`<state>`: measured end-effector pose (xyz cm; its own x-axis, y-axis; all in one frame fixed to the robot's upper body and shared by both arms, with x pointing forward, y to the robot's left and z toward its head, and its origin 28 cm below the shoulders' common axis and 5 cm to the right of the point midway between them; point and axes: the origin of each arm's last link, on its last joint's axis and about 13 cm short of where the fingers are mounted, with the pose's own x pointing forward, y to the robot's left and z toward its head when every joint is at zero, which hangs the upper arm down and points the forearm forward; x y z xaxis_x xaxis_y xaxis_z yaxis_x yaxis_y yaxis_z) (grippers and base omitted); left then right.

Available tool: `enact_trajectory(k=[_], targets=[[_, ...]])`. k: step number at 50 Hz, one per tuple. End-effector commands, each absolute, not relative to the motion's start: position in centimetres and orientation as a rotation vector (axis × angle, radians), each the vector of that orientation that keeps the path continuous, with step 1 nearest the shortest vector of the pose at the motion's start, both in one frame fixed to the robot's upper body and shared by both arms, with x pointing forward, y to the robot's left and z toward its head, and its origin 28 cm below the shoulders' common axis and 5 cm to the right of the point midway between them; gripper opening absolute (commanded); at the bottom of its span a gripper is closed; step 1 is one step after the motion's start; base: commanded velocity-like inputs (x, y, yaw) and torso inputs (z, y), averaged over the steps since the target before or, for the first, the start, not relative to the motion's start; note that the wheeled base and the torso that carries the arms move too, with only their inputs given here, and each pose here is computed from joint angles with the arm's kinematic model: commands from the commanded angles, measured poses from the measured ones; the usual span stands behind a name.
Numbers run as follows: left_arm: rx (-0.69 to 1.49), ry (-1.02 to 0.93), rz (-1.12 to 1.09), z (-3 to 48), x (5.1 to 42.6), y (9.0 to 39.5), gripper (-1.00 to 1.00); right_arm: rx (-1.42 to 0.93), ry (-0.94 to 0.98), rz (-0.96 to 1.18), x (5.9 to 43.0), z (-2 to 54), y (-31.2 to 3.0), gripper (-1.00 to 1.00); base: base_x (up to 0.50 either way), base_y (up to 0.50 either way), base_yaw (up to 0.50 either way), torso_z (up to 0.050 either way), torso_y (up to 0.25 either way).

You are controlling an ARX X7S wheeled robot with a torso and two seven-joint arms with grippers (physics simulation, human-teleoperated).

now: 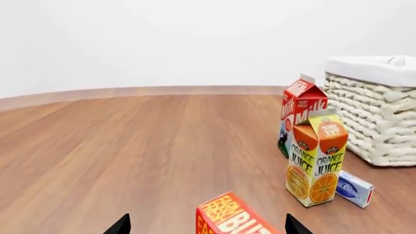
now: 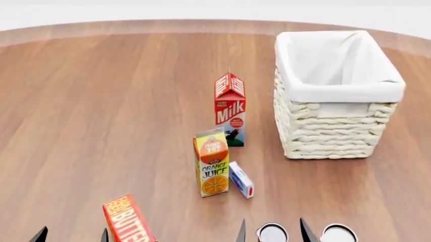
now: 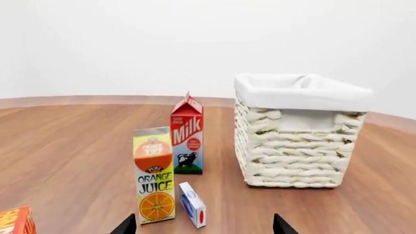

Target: Pick up the orange juice, and put it in the basket.

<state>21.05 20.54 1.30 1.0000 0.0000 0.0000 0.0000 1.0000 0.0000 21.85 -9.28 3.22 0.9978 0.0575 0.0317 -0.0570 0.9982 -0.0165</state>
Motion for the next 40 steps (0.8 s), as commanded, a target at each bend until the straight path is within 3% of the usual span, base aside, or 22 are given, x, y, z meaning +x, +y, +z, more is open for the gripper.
enact_trajectory(k=[1,40], targets=[[0.000,0.000,0.000,1.30,21.05,20.54,1.00,-0.014,-0.030,0.058,21.82,3.05,-9.27,1.00,0.24,0.00,0.00,0.000,0.000],[0.000,0.000,0.000,1.30,21.05,20.54,1.00,-0.011,-0.034,0.056,21.93,3.29,-9.32,1.00,0.24,0.00,0.00,0.000,0.000]])
